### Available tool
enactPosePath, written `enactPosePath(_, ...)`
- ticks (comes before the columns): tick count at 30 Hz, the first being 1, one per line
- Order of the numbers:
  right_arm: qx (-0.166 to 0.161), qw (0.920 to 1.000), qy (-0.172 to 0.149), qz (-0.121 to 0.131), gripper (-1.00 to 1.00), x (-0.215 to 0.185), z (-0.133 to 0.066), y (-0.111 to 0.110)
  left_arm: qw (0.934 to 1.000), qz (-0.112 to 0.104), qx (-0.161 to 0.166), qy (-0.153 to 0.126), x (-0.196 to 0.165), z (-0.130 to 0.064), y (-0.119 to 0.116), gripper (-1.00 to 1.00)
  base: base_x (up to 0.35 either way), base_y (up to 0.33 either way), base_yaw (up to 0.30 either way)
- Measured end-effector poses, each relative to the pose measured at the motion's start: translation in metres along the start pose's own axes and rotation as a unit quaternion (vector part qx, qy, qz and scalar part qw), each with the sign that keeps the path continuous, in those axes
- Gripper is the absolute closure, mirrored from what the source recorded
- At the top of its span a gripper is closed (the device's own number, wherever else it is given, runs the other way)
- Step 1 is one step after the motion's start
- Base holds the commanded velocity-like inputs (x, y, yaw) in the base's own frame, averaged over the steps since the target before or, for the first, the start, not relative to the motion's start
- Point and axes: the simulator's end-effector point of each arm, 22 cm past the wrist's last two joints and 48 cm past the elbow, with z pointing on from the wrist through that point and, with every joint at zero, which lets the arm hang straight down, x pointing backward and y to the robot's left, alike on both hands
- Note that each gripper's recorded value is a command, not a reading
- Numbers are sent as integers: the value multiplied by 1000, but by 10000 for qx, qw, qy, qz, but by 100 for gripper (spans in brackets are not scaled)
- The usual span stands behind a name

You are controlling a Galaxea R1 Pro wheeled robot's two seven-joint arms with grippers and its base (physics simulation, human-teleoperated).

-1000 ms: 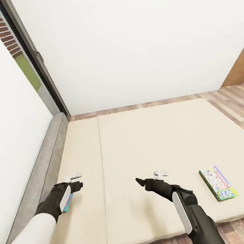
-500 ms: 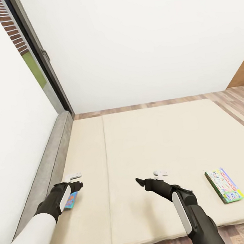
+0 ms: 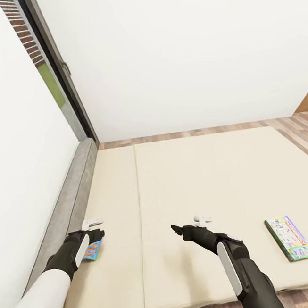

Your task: Put all the toys in the child's room - the three board games (two on the bed and one on the table), the two jigsaw puzzles on the table, and the tennis ball on the table - inside the toy box on the table in the child's room.

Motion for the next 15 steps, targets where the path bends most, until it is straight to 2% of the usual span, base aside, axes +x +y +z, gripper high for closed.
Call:
enactPosePath(6, -2, 10000, -3, -1, -100, 0, 0, 0, 10000, 0, -6, -2, 0, 0, 1, -100, 10, 12, 22)
enactPosePath(15, -3, 10000, -3, -1, -100, 0, 0, 0, 10000, 5, -2, -3, 0, 0, 0, -100, 101, 90, 2)
